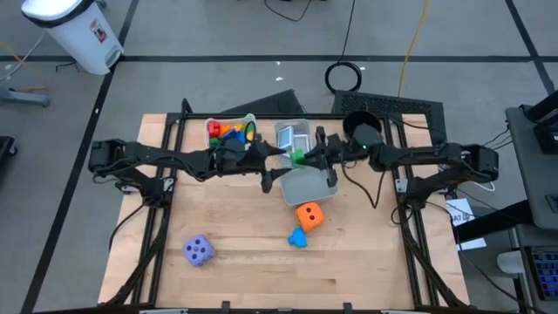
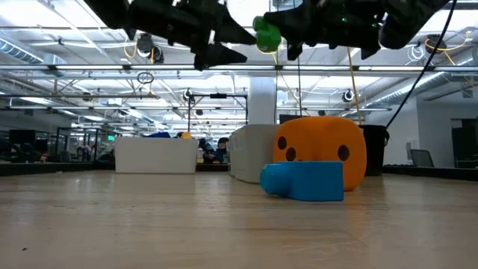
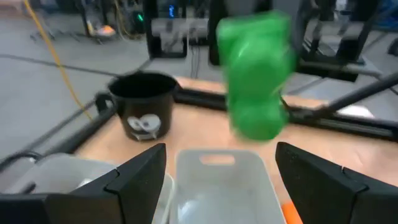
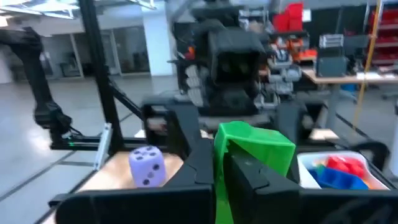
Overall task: Pick & Place Toys
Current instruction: Put the green game piece into the white bin
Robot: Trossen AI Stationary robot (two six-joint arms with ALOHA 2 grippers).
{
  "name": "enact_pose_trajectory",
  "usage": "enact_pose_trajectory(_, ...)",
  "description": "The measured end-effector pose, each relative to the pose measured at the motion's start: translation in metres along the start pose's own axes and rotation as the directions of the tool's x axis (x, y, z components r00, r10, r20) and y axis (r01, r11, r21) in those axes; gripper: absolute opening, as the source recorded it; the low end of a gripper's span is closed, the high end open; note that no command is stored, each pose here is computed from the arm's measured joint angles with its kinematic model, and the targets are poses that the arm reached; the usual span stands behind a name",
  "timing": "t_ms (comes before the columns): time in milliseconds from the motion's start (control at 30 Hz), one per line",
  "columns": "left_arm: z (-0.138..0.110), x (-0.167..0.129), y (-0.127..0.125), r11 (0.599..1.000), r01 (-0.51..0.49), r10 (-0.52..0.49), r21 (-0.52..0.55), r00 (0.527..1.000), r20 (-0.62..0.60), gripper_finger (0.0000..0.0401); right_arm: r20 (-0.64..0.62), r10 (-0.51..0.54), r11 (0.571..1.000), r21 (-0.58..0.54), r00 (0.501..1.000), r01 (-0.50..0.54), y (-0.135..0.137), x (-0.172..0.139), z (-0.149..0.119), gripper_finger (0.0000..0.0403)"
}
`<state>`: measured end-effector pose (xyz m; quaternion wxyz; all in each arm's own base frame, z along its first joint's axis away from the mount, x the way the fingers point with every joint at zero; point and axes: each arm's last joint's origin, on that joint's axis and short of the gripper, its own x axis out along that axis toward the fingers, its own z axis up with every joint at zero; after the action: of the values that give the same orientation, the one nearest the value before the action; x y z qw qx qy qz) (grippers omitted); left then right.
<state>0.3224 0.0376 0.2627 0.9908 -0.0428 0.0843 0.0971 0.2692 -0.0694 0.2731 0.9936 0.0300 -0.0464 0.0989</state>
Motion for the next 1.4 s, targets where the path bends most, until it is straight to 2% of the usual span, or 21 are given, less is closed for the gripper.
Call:
enact_pose_trajectory(167,-0.010,0.015,-0.003,0.999,0.034,-0.034,-0.002,0.998,0.045,0.0308,-0.006,-0.012,0.999,-0.039,1.000,0.011,0.010,0.005,-0.004,0.0000)
enact_pose_trajectory(333,-0.010,0.019,-0.009,0.998,0.061,-0.061,0.002,0.993,0.098,0.0308,-0.020,0.004,0.999,-0.050,1.000,-0.004,0.014,0.007,-0.006,0.0000)
enact_pose_trajectory(500,-0.006,0.018,-0.011,0.998,0.066,-0.065,0.000,0.987,0.146,0.0308,0.001,-0.043,0.998,-0.055,0.999,0.043,0.015,0.008,-0.005,0.0000)
enact_pose_trajectory(900,-0.005,0.018,-0.010,0.998,0.066,-0.065,-0.002,0.987,0.149,0.0306,0.038,-0.031,0.997,-0.076,0.999,0.034,0.016,0.019,-0.014,0.0000)
enact_pose_trajectory(1033,-0.005,0.018,-0.011,0.998,0.067,-0.066,-0.002,0.986,0.151,0.0263,0.040,-0.030,0.996,-0.080,0.999,0.033,0.016,0.019,-0.014,0.0000)
enact_pose_trajectory(1200,-0.005,0.018,-0.011,0.997,0.078,-0.076,-0.009,0.985,0.158,0.0144,0.045,-0.034,0.995,-0.091,0.998,0.038,0.015,0.019,-0.013,0.0000)
enact_pose_trajectory(1233,-0.004,0.018,-0.011,0.996,0.086,-0.084,-0.007,0.984,0.159,0.0135,0.046,-0.033,0.995,-0.092,0.998,0.038,0.015,0.019,-0.013,0.0000)
enact_pose_trajectory(1400,-0.004,0.018,-0.011,0.994,0.110,-0.108,0.001,0.981,0.159,0.0138,0.047,-0.030,0.995,-0.091,0.998,0.034,0.016,0.019,-0.013,0.0001)
